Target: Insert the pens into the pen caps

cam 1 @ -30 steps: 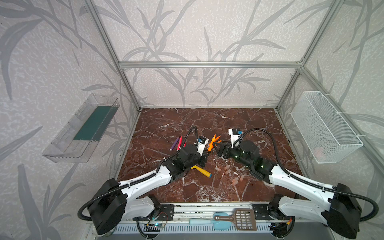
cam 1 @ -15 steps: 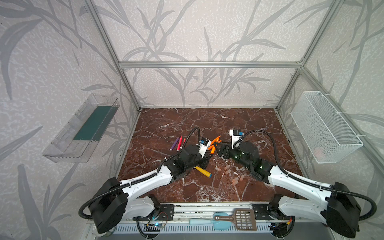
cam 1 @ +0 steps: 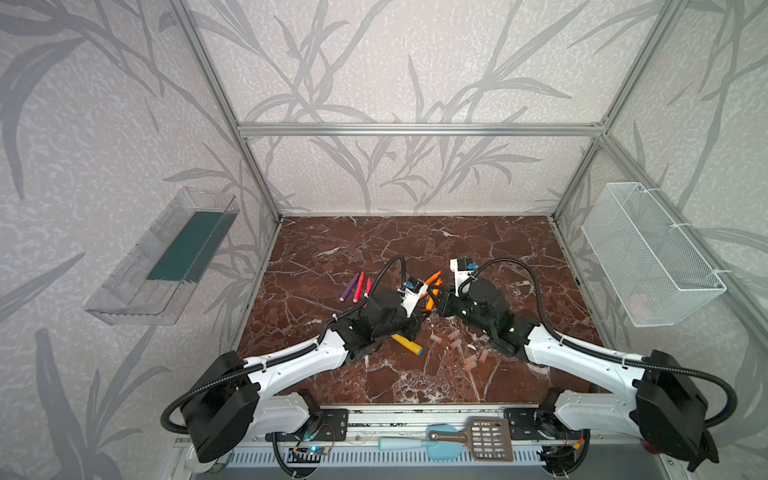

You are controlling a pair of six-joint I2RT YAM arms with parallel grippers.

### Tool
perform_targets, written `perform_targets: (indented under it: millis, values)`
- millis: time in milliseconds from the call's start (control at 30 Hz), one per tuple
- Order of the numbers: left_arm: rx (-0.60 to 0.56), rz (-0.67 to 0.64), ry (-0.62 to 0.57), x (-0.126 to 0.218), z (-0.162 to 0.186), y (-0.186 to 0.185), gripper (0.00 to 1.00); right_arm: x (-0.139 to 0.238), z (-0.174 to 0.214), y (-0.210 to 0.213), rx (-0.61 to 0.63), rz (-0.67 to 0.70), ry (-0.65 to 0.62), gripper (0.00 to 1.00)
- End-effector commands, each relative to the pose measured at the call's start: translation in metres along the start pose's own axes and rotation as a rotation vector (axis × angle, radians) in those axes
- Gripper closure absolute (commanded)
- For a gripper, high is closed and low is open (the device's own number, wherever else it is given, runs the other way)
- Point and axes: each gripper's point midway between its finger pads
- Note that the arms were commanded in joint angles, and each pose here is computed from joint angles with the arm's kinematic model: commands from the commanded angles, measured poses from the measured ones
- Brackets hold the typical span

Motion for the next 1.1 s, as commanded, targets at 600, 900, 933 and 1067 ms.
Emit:
perform_targets:
  millis: [600, 900, 933, 1067]
  values:
    - [-0.016, -0.019, -0.053, 0.004, -0.016, 0.001, 0.58, 0.002, 0.014, 0.011, -0.18, -0.136, 0.037, 1.0]
    - [-0.014, -0.007, -0.04, -0.001, -0.015, 0.0, 0.56, 0.003, 0.016, 0.009, -0.209, -0.153, 0.03, 1.0]
    - [-0.013, -0.006, -0.038, -0.001, -0.014, 0.0, 0.56, 0.004, 0.016, 0.01, -0.207, -0.155, 0.027, 1.0]
    - [-0.011, -0.005, -0.03, -0.003, -0.012, 0.0, 0.58, 0.005, 0.016, 0.009, -0.211, -0.152, 0.025, 1.0]
Point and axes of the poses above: each gripper's point midway between its finger pads, its own x axis back along the fingers, its own y axis along the line the jaws close on, z = x × y, and after that the axes turned 13 degrees about -x, right-handed
